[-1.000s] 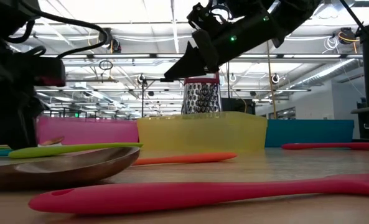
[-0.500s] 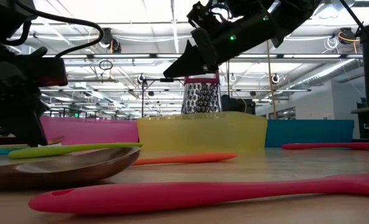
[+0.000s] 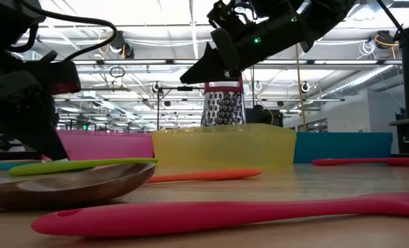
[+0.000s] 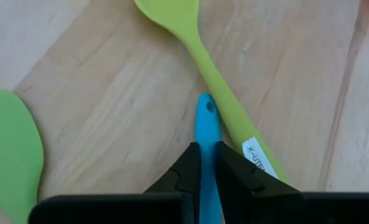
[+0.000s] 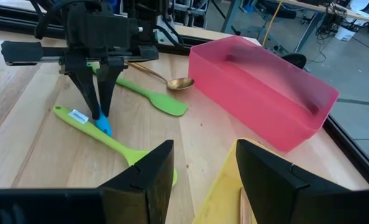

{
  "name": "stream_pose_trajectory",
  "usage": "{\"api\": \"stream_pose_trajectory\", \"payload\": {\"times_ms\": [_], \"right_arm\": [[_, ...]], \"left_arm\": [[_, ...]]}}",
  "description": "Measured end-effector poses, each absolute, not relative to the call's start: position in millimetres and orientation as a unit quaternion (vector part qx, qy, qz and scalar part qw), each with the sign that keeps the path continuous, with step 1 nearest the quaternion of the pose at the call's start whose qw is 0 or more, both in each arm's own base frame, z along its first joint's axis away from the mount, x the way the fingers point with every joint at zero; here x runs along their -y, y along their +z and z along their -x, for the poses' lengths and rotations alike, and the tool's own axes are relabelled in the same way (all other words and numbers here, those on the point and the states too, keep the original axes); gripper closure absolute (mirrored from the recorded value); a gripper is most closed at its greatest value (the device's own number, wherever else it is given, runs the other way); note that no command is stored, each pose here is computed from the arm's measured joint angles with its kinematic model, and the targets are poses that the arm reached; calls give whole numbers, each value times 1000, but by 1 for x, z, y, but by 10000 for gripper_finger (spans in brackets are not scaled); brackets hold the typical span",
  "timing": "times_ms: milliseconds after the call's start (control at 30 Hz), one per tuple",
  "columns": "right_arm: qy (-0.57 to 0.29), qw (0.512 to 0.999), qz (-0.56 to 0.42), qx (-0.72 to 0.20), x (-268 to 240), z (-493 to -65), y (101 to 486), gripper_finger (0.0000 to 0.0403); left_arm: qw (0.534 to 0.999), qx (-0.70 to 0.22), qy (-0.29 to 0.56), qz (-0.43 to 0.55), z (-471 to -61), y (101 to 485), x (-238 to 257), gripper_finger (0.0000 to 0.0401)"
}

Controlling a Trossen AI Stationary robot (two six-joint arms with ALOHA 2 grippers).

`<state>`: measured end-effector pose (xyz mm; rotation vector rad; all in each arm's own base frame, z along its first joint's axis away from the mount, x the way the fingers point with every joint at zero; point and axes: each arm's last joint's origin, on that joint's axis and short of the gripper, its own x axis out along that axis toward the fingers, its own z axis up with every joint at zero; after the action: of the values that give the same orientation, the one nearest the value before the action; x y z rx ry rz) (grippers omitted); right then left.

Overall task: Pick & Place Kitchen Items
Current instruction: Put the blue serving spoon into the red bin

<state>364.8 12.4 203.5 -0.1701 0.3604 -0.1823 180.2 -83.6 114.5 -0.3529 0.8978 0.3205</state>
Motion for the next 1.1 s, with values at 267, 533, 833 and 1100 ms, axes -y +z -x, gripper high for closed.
{"api": "stream_pose_trajectory", "payload": {"times_ms": [267,533,833,1100], "right_arm": [[-90,976,84,-179,-12,-365,204,236],[-90,976,84,-179,-12,-365,204,236],[-90,976,84,-178,-12,-365,204,236],[-90,976,84,-177,-12,-365,204,236]], "left_arm": [[870,-444,130,172,-177,114,90,331],[863,-463,123,160,-175,104,98,314],[867,-442,167,158,-173,95,105,319],[884,-400,166,174,-178,98,108,360]]}}
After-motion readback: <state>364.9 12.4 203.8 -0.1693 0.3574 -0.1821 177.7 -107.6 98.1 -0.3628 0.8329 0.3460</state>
